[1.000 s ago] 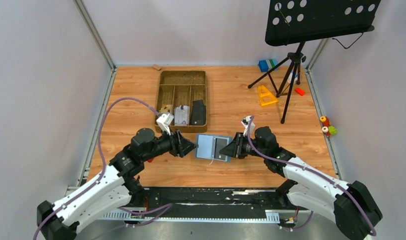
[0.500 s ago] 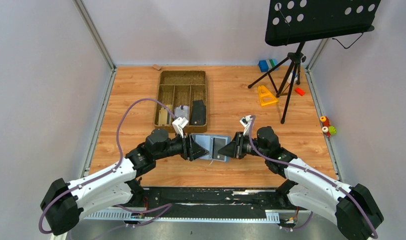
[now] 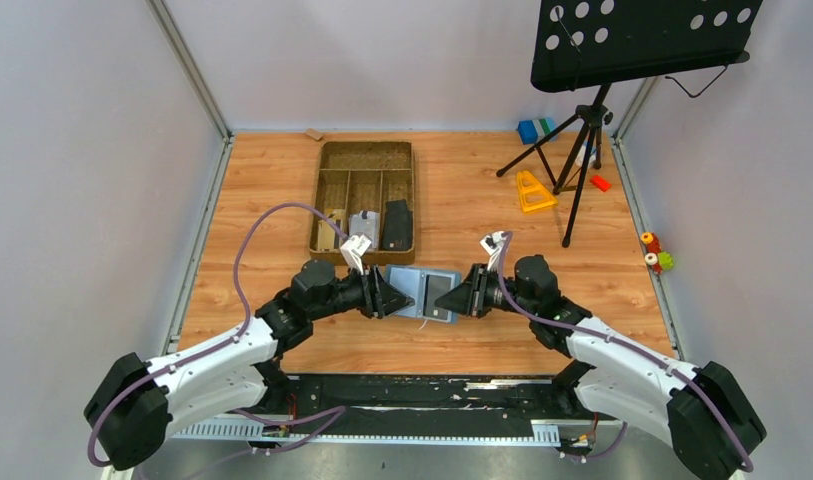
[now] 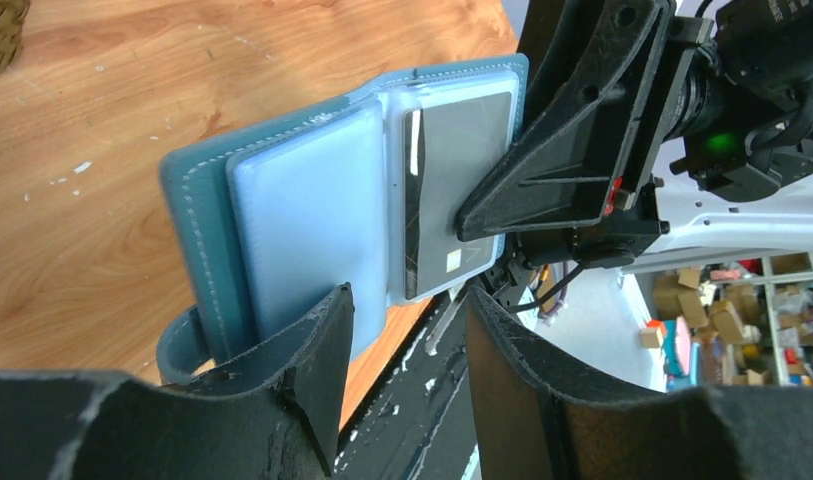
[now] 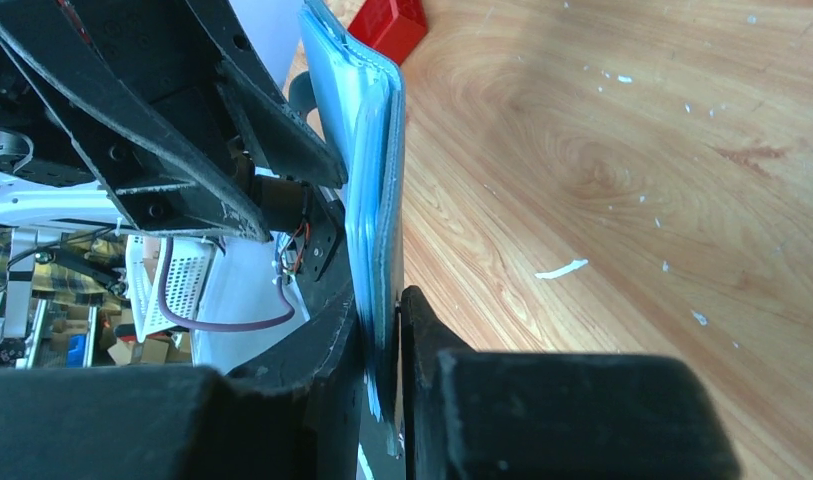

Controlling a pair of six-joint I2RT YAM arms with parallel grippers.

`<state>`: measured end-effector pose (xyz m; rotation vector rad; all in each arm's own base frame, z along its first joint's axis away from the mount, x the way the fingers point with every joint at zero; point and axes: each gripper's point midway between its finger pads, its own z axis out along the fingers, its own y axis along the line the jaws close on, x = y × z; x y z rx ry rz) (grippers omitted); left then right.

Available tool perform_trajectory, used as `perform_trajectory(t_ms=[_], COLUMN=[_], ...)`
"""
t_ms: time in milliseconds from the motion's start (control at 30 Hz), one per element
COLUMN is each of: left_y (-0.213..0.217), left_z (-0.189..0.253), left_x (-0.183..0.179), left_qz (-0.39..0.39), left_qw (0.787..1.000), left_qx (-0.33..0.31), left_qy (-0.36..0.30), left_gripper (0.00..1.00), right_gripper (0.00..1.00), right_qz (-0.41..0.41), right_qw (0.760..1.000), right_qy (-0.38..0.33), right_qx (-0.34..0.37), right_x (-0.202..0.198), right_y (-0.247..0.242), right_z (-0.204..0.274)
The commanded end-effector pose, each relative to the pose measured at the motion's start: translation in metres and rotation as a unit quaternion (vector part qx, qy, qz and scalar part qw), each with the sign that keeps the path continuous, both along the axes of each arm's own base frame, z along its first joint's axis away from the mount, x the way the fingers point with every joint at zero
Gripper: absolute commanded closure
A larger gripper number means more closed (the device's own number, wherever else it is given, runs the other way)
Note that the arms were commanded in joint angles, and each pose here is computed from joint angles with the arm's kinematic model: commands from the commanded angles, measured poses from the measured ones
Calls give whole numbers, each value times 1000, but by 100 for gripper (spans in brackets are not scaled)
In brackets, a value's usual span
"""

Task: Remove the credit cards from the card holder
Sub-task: Remove the credit card from the card holder.

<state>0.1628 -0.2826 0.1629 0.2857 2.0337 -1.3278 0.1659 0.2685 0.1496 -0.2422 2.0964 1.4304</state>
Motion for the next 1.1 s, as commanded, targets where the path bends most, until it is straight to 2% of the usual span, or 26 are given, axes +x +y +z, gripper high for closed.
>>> perform_trajectory(t_ms=[0,167,300,633,933,1067], left_y=[-2,1,1,-19,-26,-30], left_z=[7,1,0,15,11,31], left_x=[1,2,1,-9,-12,-18], left_qz=[-12,-7,-5,-68,-83,-101], left_qw=[999,999,999,995,993,987], left_qx=[-41,-31,-34,-72,-69,-124], left_qy=[10,7,16,29,42,26], left_gripper=[48,50,55,68,63,67], right_gripper=[100,100,100,100,100,100], right_qz=[8,28,38,61,88,98], right_qw=[999,997,995,992,987,985], right_qy=[-16,-14,-18,-16,-20,-19], right_qx=[39,75,88,105,132,141], right_x=[2,-3,-5,-10,-17,-20], right_y=[6,9,11,16,20,21], right_z=[16,24,30,34,44,46])
